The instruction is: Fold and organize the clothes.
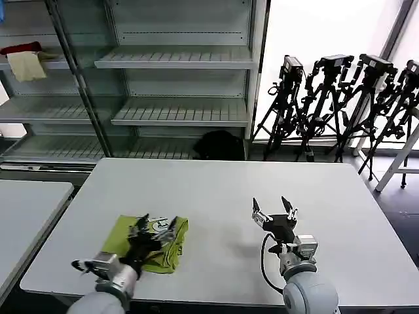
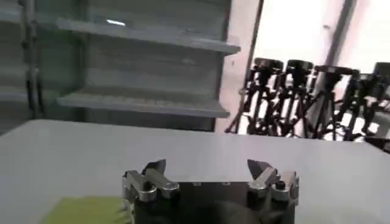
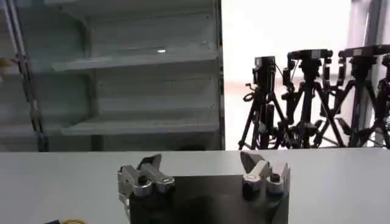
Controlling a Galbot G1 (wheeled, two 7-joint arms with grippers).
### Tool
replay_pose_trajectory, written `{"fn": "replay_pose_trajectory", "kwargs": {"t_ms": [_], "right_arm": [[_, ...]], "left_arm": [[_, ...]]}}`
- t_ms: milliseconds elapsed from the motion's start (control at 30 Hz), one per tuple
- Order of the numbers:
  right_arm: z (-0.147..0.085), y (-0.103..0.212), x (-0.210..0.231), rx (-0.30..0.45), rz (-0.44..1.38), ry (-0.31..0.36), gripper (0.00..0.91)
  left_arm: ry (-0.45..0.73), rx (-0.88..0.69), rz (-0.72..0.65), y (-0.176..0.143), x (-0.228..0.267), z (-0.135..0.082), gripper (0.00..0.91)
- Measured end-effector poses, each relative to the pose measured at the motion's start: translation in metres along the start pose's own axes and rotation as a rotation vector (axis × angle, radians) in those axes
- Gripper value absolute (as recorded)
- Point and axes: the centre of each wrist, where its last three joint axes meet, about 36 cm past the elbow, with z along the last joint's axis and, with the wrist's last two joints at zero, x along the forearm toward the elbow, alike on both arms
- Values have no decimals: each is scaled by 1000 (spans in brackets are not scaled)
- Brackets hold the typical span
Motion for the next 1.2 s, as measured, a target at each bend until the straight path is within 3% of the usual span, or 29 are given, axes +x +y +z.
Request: {"fn": "replay_pose_trajectory", "kwargs": {"t_ms": [600, 900, 1133, 1200], "right_arm": [[12, -2, -4, 3, 1, 26, 907], [15, 4, -6, -8, -2, 29, 907], [17, 2, -6, -9, 6, 30, 907], [17, 1, -6, -9, 8, 29, 907]], "left_arm": [[77, -117, -157, 85, -4, 30, 907], [118, -108, -153, 94, -5, 43, 907], [152, -56, -147, 98, -11, 47, 494], [161, -23, -141, 99, -12, 48, 292]]}}
